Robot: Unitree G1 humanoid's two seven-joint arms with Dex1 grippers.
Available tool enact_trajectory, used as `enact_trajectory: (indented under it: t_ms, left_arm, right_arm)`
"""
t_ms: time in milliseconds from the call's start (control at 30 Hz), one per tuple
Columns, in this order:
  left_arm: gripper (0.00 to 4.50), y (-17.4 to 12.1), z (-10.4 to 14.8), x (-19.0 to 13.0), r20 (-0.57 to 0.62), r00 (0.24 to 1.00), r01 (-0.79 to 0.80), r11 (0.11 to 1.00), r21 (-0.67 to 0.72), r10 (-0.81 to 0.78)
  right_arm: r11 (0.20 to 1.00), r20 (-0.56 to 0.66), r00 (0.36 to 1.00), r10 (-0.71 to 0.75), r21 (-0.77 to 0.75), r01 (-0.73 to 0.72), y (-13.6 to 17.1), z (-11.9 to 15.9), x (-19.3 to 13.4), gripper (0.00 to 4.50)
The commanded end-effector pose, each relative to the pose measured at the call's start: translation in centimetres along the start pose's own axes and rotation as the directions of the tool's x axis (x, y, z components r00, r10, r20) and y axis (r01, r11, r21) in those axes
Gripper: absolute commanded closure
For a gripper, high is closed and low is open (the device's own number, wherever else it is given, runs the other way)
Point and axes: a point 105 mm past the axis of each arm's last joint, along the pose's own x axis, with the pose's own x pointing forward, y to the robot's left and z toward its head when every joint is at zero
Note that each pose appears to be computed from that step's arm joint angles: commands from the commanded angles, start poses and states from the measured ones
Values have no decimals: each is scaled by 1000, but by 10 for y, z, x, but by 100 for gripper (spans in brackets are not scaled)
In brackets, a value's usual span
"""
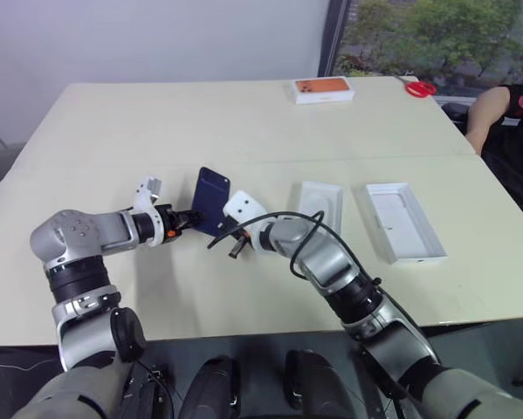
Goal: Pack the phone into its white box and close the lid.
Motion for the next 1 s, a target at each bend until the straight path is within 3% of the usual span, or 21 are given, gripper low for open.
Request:
enact_trajectory:
  t_ms: [33, 200, 300, 533, 667, 833, 1000]
  left_arm:
    - [448, -14, 12, -5, 43, 998, 54, 998, 11, -54]
    - [448, -33, 18, -4, 74, 988, 132, 991, 28, -134]
    - [448, -58, 17, 5, 69, 974, 212, 975, 67, -216]
    - [448, -118, -13, 44, -29, 934, 358, 927, 112, -357]
    - [448, -143, -40, 71, -128, 913, 398, 915, 72, -387]
    - [448, -159, -65, 100, -234, 898, 383, 924, -2, -373]
    - [448, -164, -78, 115, -305, 891, 344, 938, -35, -337]
  right_arm:
    - [999, 78, 996, -36, -23, 38, -8, 23, -15, 450]
    - [993, 110, 988, -105, -49, 111, -28, 33, -46, 450]
    - [988, 137, 980, -146, -23, 151, -42, 32, -82, 450]
    - [951, 62, 952, -301, 99, 294, -79, -13, -157, 450]
    - [904, -44, 914, -404, 134, 406, -97, -50, -190, 450]
    - [842, -124, 857, -500, 161, 515, -111, -76, -223, 450]
    - [816, -149, 832, -535, 166, 554, -114, -84, -235, 450]
